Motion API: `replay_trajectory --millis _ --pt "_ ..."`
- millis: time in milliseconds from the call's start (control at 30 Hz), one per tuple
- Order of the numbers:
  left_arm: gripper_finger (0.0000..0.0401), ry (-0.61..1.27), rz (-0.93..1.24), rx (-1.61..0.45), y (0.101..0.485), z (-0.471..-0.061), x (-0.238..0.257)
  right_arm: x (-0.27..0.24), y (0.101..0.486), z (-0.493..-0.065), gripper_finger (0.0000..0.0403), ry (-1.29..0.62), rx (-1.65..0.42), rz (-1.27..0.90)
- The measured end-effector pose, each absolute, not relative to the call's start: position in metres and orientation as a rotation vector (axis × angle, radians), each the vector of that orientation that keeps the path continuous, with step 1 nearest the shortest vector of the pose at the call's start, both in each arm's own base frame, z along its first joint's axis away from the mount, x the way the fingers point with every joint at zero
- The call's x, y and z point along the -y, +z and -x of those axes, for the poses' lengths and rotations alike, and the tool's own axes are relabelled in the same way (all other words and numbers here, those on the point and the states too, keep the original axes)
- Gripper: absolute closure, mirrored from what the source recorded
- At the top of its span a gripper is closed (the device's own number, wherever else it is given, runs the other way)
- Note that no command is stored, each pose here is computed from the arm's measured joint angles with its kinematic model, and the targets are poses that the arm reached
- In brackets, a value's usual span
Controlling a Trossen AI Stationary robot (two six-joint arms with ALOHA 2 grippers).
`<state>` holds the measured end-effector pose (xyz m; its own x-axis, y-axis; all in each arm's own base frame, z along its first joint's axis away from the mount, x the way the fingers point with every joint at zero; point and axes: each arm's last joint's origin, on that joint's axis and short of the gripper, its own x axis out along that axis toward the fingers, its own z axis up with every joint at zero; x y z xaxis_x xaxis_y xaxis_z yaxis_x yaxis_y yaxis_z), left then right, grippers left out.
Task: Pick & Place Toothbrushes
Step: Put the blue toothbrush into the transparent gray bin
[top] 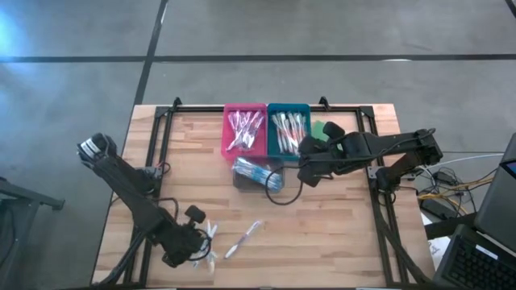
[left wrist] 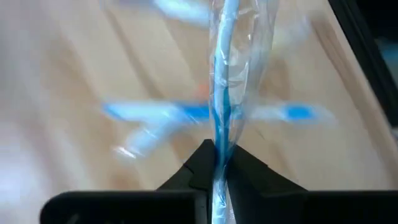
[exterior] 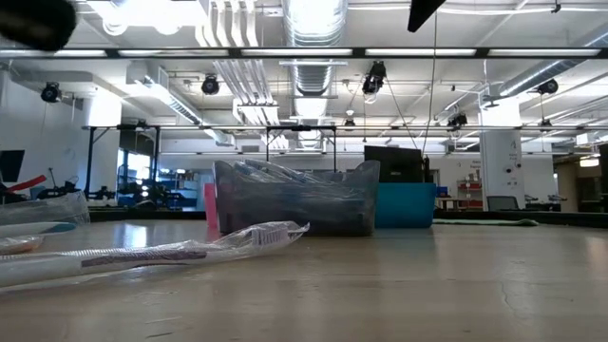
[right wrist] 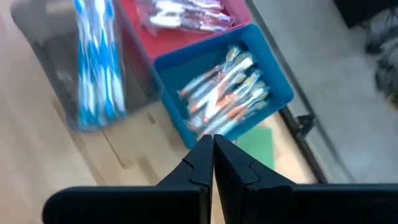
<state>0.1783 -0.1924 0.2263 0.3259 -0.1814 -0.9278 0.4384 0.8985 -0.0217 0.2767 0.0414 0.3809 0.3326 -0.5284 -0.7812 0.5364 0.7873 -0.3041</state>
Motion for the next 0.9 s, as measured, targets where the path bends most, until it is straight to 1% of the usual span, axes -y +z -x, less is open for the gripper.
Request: replay_trajectory --millis 67,167,300,433,600,767,900 --pt "0.0371 -0.346 -0.317 -1.038 0.240 -0.183 0.191 -0.042 0.378 -0.275 0.0394 -0.673 -1.052 0.041" --pt "0.0377 -0.189 -0.403 -0.820 0.257 -0.189 0.187 -0.044 0.374 -0.275 0.0394 -0.689 -1.053 0.014" --pt "0.0376 -0.103 -0.490 -0.642 0.268 -0.196 0.183 -0.055 0.365 -0.274 0.0394 -0.668 -1.066 0.077" --pt "0.0375 -0.122 -0.522 -0.499 0.273 -0.208 0.184 -0.070 0.351 -0.271 0.0394 -0.669 -1.066 0.148" --pt "0.0374 -0.146 -0.582 -0.300 0.270 -0.224 0.178 -0.093 0.320 -0.265 0.0394 -0.694 -1.013 0.263" --pt "0.0374 -0.226 -0.564 -0.125 0.264 -0.241 0.158 -0.114 0.284 -0.254 0.0394 -0.717 -0.949 0.281" --pt "0.0374 -0.270 -0.511 -0.015 0.263 -0.256 0.131 -0.130 0.261 -0.248 0.0394 -0.704 -0.843 0.286"
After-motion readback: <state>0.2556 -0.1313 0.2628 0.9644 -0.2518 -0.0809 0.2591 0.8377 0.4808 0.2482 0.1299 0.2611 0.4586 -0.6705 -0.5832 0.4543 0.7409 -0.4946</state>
